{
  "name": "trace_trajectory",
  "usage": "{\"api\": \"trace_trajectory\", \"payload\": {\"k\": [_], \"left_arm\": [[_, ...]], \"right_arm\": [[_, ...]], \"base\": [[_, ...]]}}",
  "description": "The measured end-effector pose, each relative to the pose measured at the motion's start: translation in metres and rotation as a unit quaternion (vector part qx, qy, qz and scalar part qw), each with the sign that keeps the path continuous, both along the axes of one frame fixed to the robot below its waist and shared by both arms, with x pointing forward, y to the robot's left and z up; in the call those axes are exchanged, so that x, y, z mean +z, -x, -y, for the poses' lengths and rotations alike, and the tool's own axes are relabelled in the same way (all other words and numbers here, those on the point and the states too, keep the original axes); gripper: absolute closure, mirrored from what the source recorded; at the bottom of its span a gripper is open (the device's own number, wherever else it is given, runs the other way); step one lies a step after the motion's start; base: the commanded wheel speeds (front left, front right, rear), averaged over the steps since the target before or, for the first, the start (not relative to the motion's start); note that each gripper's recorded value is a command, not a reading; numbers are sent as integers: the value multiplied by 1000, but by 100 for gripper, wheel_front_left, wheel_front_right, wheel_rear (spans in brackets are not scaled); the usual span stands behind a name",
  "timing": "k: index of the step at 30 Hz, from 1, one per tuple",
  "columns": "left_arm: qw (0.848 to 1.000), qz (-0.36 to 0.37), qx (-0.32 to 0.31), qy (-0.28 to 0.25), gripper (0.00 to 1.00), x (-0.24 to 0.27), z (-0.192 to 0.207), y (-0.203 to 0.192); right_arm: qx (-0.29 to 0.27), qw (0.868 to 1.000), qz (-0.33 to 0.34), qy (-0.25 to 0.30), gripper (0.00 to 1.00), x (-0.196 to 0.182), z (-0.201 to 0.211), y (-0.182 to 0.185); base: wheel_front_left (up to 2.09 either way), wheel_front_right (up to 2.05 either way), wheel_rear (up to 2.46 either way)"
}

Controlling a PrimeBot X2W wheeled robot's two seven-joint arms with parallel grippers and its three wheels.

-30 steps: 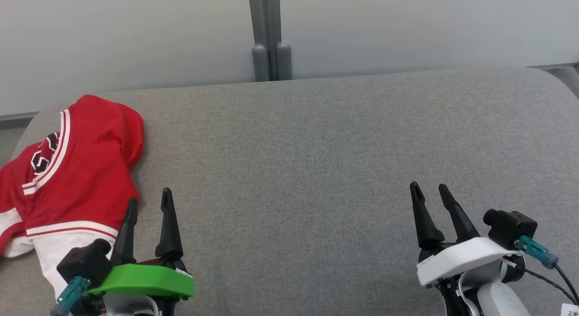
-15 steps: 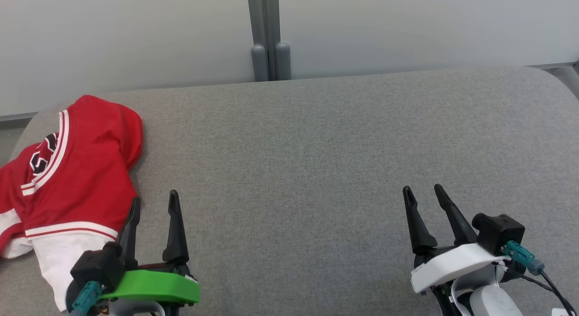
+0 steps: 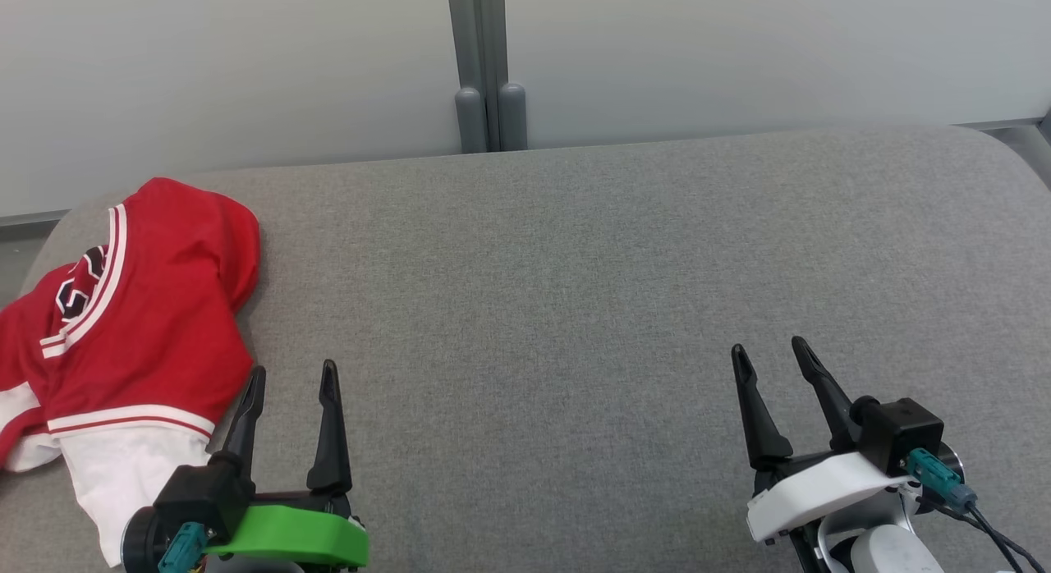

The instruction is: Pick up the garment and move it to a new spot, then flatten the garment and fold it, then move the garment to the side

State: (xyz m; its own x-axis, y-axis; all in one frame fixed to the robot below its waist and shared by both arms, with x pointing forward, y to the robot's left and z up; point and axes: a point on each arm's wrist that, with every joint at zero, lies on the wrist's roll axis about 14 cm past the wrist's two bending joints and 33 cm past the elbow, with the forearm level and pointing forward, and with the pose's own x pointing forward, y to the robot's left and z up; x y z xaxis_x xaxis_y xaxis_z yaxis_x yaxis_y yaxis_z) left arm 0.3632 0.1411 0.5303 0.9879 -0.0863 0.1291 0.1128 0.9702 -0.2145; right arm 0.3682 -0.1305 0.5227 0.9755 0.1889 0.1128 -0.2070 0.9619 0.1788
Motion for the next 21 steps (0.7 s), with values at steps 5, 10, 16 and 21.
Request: {"api": "trace_trajectory", "payload": {"k": [5,10,16,21], "left_arm": [[1000,1,1,-7,0,-2,-1,2],[1000,1,3,-10,0,-4,-3,4],[1000,5,0,-27,0,-5,-1,4],[1000,4,1,-26,0,-7,-2,4]], "right_arm": [[2,1000,6,15,0,1,-1,1],[5,1000,12,28,0,1,-3,3],[10,999,13,43,0,-2,-6,4],[14,998,16,56,0,-3,-9,5]], "base": [[0,0,0],[0,0,0],[0,0,0],[0,0,0]]}}
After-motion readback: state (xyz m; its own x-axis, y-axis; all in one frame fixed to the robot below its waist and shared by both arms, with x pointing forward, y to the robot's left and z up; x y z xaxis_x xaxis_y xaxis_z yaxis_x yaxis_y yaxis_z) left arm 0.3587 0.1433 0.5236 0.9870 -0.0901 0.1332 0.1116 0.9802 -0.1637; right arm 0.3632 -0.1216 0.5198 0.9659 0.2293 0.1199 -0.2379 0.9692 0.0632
